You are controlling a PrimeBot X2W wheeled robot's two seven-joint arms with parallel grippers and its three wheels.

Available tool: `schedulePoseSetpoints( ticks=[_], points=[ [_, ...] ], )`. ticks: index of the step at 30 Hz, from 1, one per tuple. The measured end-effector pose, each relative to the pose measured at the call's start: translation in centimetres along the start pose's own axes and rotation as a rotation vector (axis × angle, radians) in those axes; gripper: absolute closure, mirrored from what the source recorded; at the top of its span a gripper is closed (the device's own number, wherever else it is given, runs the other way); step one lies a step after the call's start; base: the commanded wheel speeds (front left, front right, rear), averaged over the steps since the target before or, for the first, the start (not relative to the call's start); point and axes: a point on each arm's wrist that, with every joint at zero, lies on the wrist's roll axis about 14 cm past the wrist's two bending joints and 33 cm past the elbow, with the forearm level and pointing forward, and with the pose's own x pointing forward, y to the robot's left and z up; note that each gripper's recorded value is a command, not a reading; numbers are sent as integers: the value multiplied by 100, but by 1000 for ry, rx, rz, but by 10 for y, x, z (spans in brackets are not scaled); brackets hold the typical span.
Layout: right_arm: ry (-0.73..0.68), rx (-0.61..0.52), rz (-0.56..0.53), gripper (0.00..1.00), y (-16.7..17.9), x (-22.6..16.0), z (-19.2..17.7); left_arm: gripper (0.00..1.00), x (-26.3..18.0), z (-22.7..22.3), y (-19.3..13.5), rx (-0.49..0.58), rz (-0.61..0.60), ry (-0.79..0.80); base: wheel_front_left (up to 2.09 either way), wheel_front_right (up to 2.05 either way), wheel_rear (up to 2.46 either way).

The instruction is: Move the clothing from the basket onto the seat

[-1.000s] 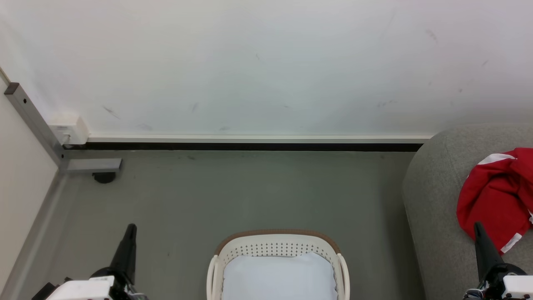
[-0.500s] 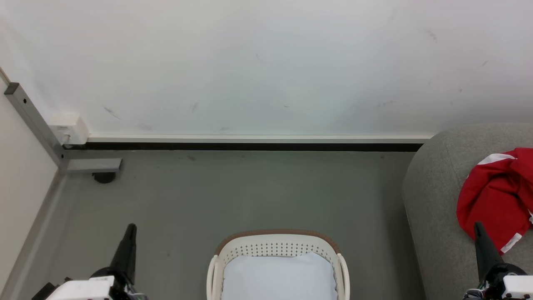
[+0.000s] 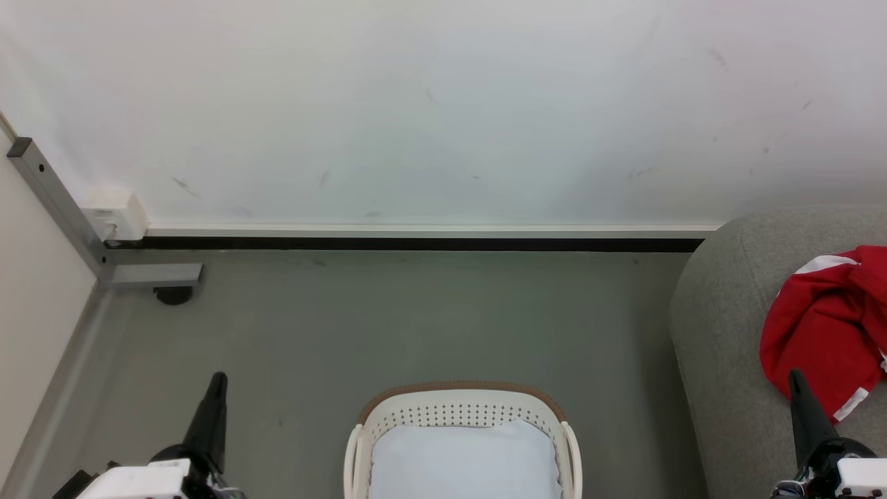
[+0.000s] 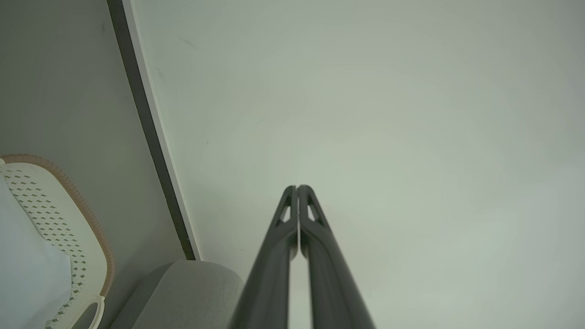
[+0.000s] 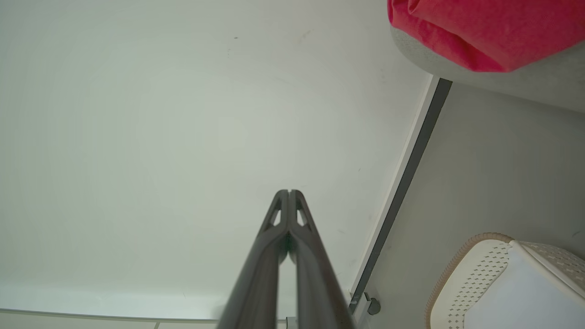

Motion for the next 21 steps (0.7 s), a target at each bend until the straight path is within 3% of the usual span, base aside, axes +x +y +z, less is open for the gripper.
schedulePoseSetpoints(
  ticks=[21],
  points=[
    [0,0,0,100,0,0,0,100,0,0,0,0,0,0,0,0,0]
  ],
)
